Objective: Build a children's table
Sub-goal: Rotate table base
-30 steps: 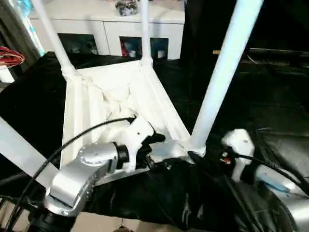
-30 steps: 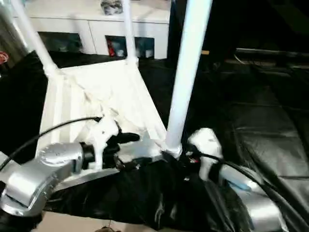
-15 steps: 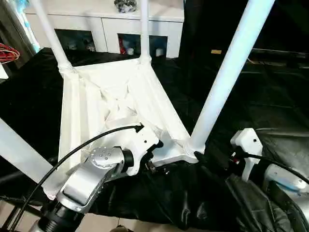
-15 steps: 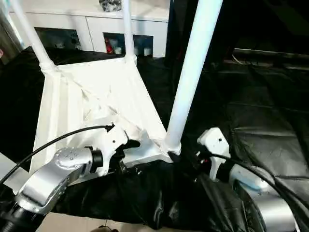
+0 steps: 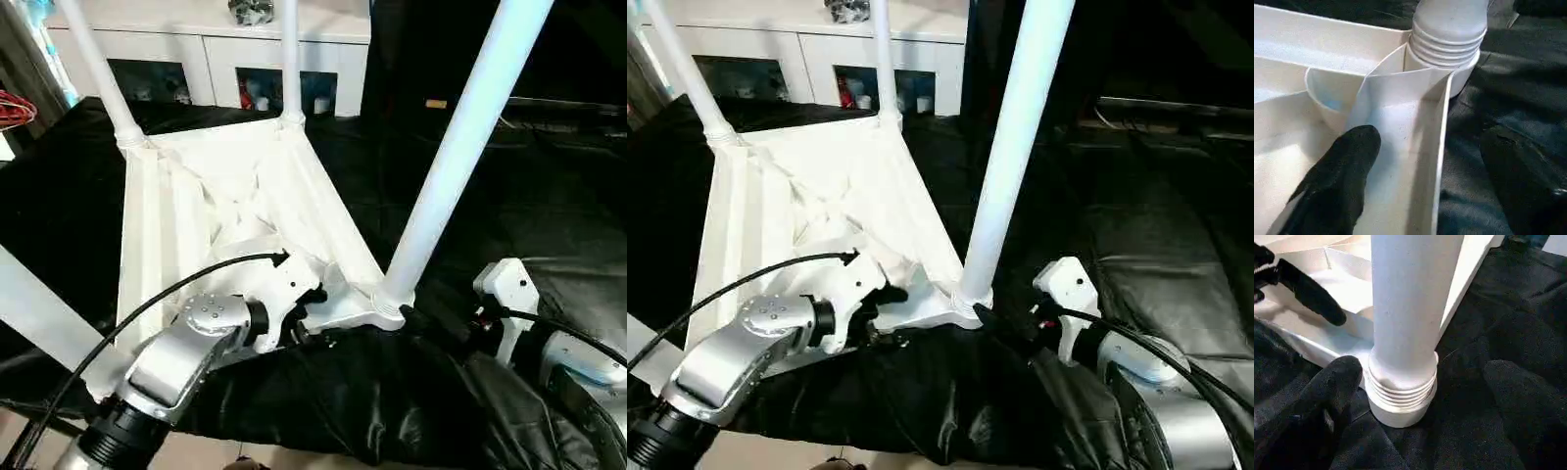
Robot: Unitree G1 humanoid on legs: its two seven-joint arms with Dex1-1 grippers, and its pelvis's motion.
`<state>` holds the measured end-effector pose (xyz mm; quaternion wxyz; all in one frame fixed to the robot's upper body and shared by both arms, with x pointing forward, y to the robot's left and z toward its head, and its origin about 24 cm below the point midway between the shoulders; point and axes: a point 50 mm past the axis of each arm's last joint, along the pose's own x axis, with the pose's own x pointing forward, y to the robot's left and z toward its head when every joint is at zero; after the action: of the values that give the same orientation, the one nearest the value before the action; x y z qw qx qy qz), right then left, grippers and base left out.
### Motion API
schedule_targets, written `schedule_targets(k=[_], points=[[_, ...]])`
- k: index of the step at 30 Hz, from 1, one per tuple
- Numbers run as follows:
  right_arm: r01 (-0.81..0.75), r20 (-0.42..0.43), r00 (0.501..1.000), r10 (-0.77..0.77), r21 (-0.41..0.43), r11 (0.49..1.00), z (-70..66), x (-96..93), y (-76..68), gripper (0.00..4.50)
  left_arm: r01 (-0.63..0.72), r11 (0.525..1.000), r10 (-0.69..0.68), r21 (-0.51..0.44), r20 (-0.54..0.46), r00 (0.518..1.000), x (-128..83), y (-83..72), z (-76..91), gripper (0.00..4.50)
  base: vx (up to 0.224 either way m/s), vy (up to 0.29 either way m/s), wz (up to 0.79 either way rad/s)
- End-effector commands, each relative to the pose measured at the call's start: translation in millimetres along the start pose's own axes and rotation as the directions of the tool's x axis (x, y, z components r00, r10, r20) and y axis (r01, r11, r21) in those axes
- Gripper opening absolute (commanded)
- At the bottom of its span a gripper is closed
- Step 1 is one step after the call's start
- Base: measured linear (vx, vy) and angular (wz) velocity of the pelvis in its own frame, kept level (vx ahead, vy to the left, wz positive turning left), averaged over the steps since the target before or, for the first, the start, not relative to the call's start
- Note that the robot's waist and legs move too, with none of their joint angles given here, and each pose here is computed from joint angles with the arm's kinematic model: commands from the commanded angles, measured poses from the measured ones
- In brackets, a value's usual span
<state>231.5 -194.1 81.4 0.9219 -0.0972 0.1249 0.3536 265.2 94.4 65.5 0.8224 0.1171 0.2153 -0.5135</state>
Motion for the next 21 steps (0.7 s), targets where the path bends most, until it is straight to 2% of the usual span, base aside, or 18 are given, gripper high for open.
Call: schedule_targets(k=[1,8,10,17,21], points=[[0.003,-0.016,1.0,-0.003,-0.005,1.0,-2.1,-0.7,-1.9,4.5,0.026,1.0,-0.026,0.006,-0.021,0.999,1.9,-2.3,2.0,3.49,0.0,0.0,0.0],[0.01,-0.012,1.0,-0.01,-0.01,1.0,-1.3,1.3,-3.4,4.5,0.019,1.0,-0.018,0.022,-0.046,0.999,14.3,-4.9,-0.7,3.05,0.0,0.0,0.0],[0.01,-0.01,1.0,-0.01,-0.012,1.0,-0.8,0.9,-3.1,4.5,0.003,0.999,-0.001,0.037,-0.052,0.999,15.6,-2.6,-0.9,2.73,0.0,0.0,0.0],[0.009,-0.015,1.0,-0.009,-0.016,1.0,-1.5,-2.6,-2.1,4.5,-0.035,0.998,0.038,0.05,-0.059,0.998,13.1,9.4,-0.5,2.23,0.0,0.0,0.0],[0.008,-0.017,1.0,-0.008,-0.016,1.0,-1.6,-3.4,-1.9,4.5,-0.023,0.999,0.026,0.046,-0.061,0.998,11.3,11.4,-1.1,1.97,0.0,0.0,0.0]])
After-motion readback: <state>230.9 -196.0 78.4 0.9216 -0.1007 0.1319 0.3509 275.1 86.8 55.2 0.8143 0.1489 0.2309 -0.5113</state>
